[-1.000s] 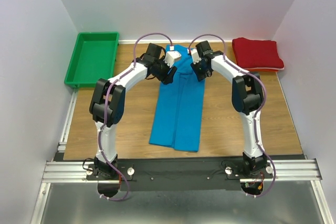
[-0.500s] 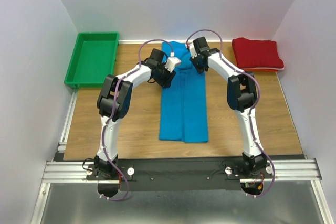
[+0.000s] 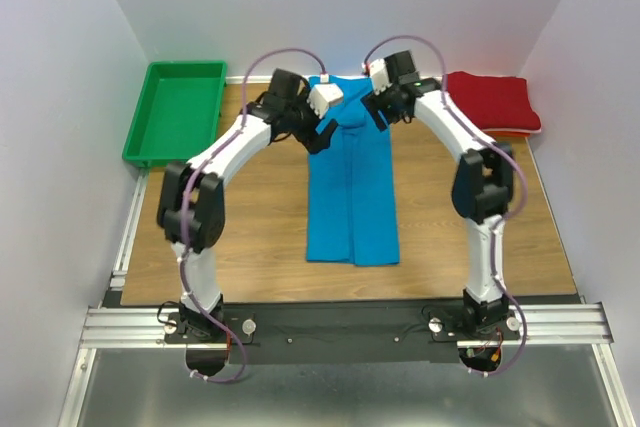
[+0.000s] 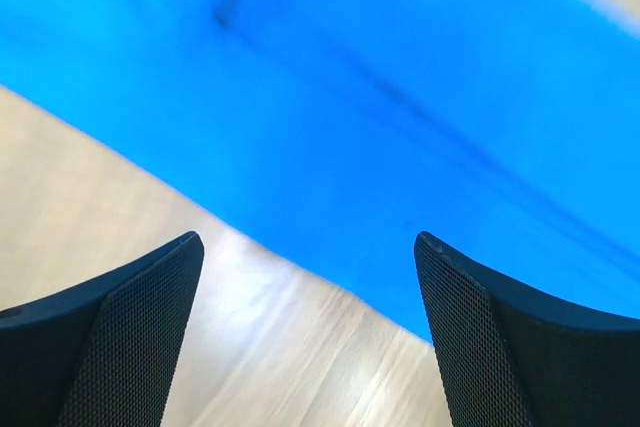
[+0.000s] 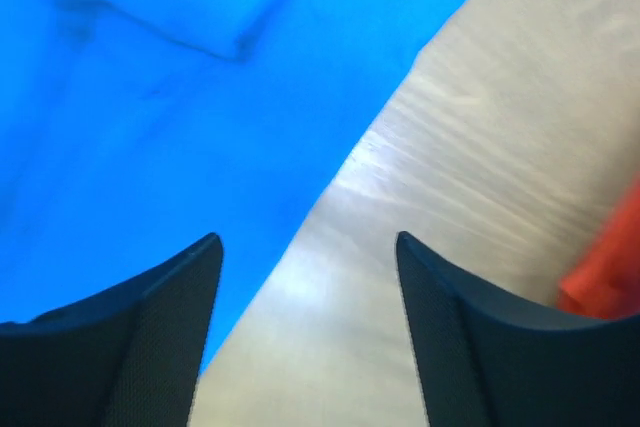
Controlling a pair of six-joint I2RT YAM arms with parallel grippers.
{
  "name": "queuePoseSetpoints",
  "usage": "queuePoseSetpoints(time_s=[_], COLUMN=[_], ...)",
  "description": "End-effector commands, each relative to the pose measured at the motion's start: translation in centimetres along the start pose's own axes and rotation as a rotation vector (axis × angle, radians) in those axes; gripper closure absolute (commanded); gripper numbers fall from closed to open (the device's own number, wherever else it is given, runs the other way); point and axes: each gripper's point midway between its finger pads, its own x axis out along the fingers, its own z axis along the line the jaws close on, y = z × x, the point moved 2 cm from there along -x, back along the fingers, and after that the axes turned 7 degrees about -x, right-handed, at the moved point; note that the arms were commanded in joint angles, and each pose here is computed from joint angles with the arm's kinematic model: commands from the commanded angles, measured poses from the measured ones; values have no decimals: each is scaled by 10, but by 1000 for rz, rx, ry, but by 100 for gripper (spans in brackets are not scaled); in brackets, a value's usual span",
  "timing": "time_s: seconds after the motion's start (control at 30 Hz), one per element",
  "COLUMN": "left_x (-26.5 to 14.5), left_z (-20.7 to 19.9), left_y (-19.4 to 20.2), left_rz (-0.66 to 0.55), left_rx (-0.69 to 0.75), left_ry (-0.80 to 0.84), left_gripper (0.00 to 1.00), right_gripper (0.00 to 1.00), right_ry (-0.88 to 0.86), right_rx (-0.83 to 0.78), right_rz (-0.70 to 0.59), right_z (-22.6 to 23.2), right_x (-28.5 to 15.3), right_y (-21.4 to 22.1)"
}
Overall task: Fold and stack the t-shirts
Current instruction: Fold the tshirt
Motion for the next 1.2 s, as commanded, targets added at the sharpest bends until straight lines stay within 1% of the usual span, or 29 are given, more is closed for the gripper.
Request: queuePoseSetpoints(time_s=[0.0,0.03,0.07,0.1,0.13,0.2,0.23,0.27,0.3,0.37,0.4,0.43,0.47,0.5,0.53,0.57,0.6,0.63,0.67,0.7,0.77,0.8,0.83,0.87,0.9,0.93,1.0,1.1,1.17], left_x=[-87,-109,-121,-132,-153,-165,-183,-186,-185,-187,-176,-169,-172,-170,-165,-161,-145,-150,-145,-132,-124,-118,-111,-106,-103,-96,-92,-84,-81], left_z=[-24,-30,-36,-40,-52,-61,-67,-69,-72,-84,-104,-110,-120,-124,-134,-149,-154,-166,-178,-194,-208,-216,-218,-220,-223,-223,-224,-223,-220], left_y=[-79,-90,-95,-98,-101,-98,-102,-100,-91,-76,-40,-24,-15,-11,24,35,63,67,78,103,121,133,142,147,151,158,163,170,173], left_rz=[-226,-265,-290,-308,-344,-381,-425,-430,-401,-350,-264,-237,-245,-281,-268,-289,-280,-315,-311,-279,-251,-224,-189,-166,-145,-109,-91,-60,-44], left_rx=[171,189,207,268,323,389,411,442,493,606,620,660,695,725,728,768,780,824,854,886,904,893,876,863,853,831,826,845,869], left_ry=[-26,-45,-47,-46,-45,-44,-67,-77,-76,-8,138,178,189,177,197,222,222,210,229,268,312,342,363,381,395,412,429,434,429], left_gripper=[6,6,6,6,6,6,6,6,6,6,6,6,6,6,6,6,6,6,6,9,12,16,19,24,27,29,33,37,38], right_gripper=[18,16,11,11,8,1,1,0,0,0,0,0,0,0,0,0,0,1,2,5,9,12,14,16,20,22,25,30,32], right_ry=[-43,-53,-60,-68,-113,-147,-204,-208,-255,-301,-306,-368,-421,-432,-465,-481,-477,-499,-538,-559,-588,-616,-615,-622,-643,-637,-660,-659,-664], right_rx=[-27,-36,-42,-61,-96,-201,-247,-293,-383,-433,-462,-466,-483,-554,-561,-578,-615,-628,-623,-642,-669,-679,-693,-700,-715,-729,-758,-808,-826], right_rz=[-306,-373,-406,-424,-474,-530,-566,-603,-601,-612,-636,-603,-551,-539,-441,-397,-382,-363,-313,-307,-287,-264,-273,-274,-264,-269,-264,-253,-245], right_z=[-9,-7,-6,-4,4,17,30,36,50,67,74,90,102,111,123,130,134,141,152,159,171,181,185,190,200,203,217,228,231], right_x=[-125,-158,-173,-185,-201,-229,-237,-261,-257,-266,-281,-271,-269,-268,-246,-236,-233,-227,-213,-209,-200,-194,-190,-188,-186,-183,-181,-175,-172], right_y=[-64,-71,-74,-73,-76,-65,-61,-53,-36,-14,-7,14,36,52,86,105,117,129,154,161,177,191,192,194,200,199,204,209,213])
